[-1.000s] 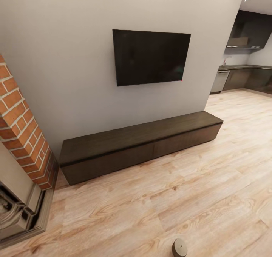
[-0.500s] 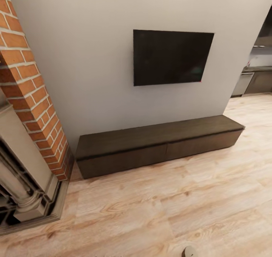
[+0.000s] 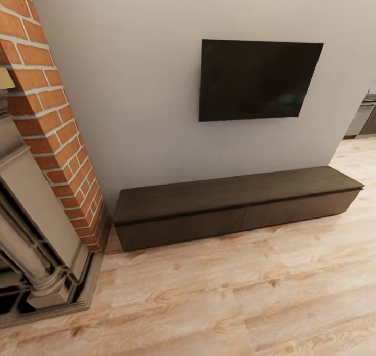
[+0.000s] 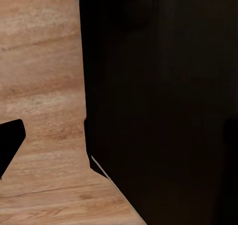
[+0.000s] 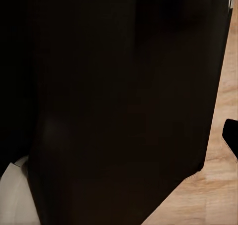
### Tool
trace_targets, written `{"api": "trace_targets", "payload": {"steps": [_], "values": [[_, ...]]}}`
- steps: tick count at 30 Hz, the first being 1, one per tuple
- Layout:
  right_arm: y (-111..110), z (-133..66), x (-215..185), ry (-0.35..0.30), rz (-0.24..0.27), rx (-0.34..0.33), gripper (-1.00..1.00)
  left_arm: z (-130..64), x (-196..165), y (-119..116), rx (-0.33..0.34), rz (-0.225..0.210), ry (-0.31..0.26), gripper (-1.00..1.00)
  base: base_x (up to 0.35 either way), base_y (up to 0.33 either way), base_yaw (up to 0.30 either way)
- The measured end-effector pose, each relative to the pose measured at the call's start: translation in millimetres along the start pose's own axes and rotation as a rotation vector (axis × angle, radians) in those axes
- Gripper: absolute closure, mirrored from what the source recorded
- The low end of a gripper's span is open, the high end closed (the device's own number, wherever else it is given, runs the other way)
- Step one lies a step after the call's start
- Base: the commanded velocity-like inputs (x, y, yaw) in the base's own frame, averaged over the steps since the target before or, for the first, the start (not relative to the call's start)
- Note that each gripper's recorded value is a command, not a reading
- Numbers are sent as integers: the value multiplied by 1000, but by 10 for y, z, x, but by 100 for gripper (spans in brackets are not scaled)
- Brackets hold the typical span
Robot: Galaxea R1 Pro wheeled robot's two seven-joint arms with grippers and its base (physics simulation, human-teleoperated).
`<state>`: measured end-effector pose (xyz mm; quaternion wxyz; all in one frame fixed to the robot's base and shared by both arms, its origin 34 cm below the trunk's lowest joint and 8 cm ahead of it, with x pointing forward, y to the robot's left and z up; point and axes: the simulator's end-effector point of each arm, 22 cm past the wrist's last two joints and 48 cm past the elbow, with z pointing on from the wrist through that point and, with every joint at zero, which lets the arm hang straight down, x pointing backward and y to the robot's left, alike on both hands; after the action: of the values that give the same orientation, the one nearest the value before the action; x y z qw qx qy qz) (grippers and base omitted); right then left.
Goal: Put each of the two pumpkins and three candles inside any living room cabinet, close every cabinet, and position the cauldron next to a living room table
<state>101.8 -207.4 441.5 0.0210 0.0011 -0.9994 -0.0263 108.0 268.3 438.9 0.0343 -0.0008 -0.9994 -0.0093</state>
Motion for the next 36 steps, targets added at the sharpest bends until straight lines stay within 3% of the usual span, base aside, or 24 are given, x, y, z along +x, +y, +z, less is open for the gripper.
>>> {"api": "trace_targets", "payload": {"steps": [12, 27, 36], "values": [[0, 0, -49, -22, -1, 0, -100, 0, -2, -12, 1, -1, -1, -100, 86, 54, 261], [3, 0, -52, -23, 0, -1, -100, 0, -2, -3, 0, 0, -1, -100, 270, 14, 26], [3, -1, -65, -29, 0, -1, -100, 0, -2, -11, 1, 0, -1, -100, 169, 32, 179]]}}
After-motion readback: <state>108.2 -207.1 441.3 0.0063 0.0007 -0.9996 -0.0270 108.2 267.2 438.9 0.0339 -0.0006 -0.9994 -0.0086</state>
